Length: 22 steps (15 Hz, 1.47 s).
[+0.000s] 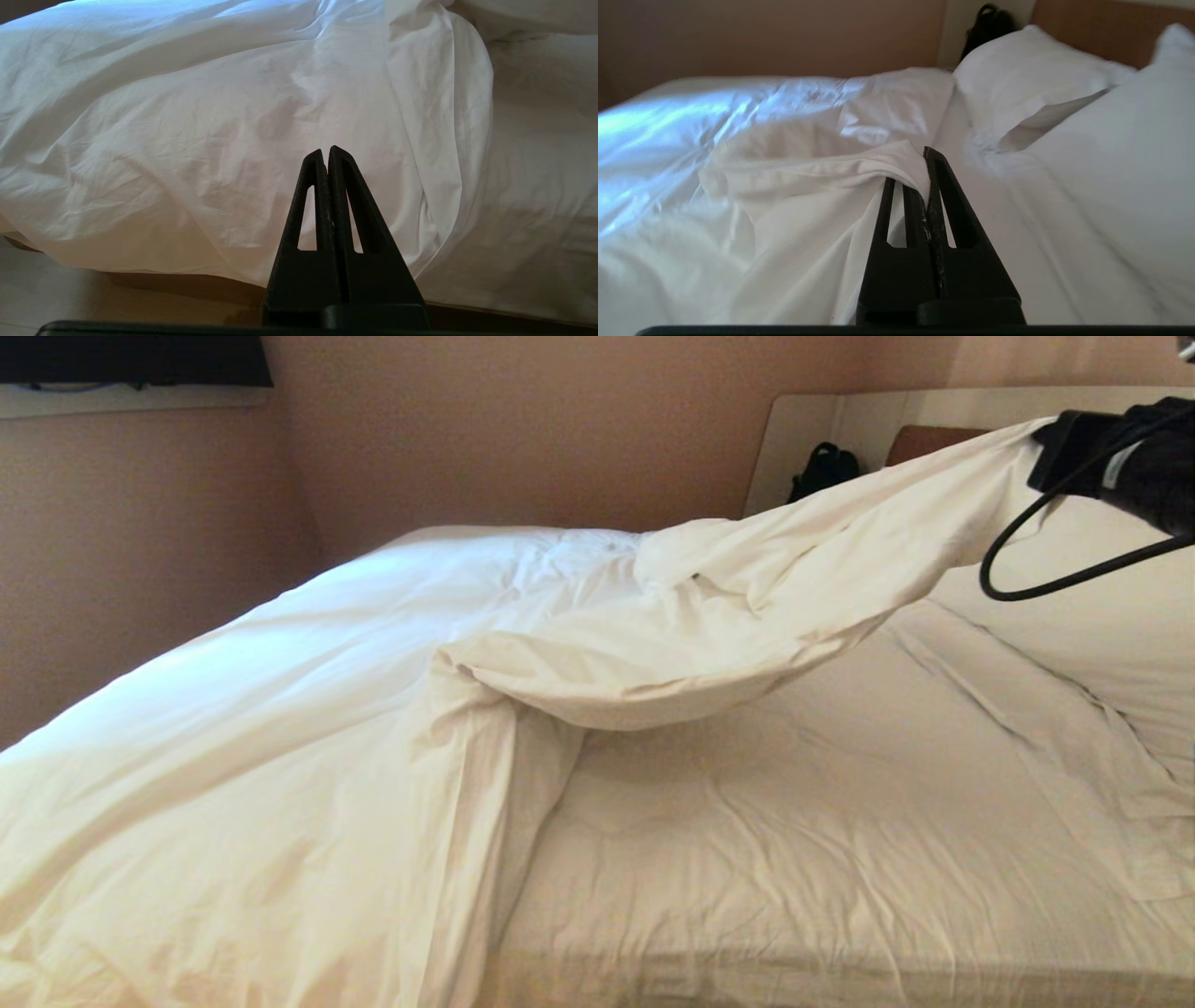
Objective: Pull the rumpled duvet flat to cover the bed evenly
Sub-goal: Flatten the corners of the folded blanket
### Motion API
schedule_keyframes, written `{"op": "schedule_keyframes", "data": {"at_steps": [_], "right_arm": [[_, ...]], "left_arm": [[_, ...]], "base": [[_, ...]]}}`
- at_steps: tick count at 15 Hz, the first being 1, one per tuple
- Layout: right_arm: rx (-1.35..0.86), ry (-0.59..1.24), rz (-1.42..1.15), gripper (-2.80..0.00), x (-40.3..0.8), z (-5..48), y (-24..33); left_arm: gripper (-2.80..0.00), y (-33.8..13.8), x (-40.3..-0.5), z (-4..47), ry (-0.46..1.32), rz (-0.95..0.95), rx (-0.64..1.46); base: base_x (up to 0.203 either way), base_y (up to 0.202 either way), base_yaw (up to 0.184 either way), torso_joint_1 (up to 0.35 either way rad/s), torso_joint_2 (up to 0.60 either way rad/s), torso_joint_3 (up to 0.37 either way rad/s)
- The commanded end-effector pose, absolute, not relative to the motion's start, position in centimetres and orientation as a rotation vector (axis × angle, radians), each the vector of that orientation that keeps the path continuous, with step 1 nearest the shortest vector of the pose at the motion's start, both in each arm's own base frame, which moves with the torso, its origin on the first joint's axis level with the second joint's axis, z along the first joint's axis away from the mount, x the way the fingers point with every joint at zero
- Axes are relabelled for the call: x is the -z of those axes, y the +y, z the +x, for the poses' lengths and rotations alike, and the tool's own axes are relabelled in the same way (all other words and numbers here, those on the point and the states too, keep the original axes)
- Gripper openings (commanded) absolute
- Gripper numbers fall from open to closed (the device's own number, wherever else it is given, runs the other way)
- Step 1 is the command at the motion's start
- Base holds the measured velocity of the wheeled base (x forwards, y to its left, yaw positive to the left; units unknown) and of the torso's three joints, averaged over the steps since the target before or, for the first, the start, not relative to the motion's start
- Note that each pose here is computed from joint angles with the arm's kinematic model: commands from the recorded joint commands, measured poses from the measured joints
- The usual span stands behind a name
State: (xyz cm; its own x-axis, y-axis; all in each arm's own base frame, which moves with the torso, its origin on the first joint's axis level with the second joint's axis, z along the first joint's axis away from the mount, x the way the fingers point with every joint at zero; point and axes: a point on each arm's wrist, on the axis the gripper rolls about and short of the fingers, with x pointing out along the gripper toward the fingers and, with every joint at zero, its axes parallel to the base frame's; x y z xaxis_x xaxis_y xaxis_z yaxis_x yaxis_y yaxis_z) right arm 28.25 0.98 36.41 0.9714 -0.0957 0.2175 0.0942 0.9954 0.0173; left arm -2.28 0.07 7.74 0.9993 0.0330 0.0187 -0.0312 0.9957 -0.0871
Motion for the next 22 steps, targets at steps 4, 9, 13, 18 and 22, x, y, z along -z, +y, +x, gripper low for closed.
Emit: {"op": "schedule_keyframes", "data": {"at_steps": [4,9,13,18,22], "right_arm": [[0.161,-0.249,0.034,-2.80,-38.3,24.2,-0.9],[0.227,-0.229,0.039,-2.80,-38.8,22.2,-2.2],[0.290,-0.232,0.059,-2.80,-39.3,20.9,-3.5],[0.340,-0.254,0.060,-2.80,-40.3,17.5,-4.0],[0.369,-0.241,0.064,-2.80,-40.4,15.8,-4.1]], "left_arm": [[-2.80,0.1,-7.8,-2.3,-0.021,-0.088,-0.033],[-2.80,0.1,-7.8,-2.3,-0.021,-0.088,-0.033],[-2.80,0.1,-7.8,-2.3,-0.021,-0.088,-0.033],[-2.80,0.1,-7.8,-2.3,-0.021,-0.088,-0.033],[-2.80,0.1,-7.8,-2.3,-0.021,-0.088,-0.033]], "base": [[0.000,0.000,0.000,0.000,0.00,0.000],[0.000,0.000,0.000,0.000,0.00,0.000],[0.000,0.000,0.000,0.000,0.00,0.000],[0.000,0.000,0.000,0.000,0.00,0.000],[0.000,0.000,0.000,0.000,0.00,0.000]]}}
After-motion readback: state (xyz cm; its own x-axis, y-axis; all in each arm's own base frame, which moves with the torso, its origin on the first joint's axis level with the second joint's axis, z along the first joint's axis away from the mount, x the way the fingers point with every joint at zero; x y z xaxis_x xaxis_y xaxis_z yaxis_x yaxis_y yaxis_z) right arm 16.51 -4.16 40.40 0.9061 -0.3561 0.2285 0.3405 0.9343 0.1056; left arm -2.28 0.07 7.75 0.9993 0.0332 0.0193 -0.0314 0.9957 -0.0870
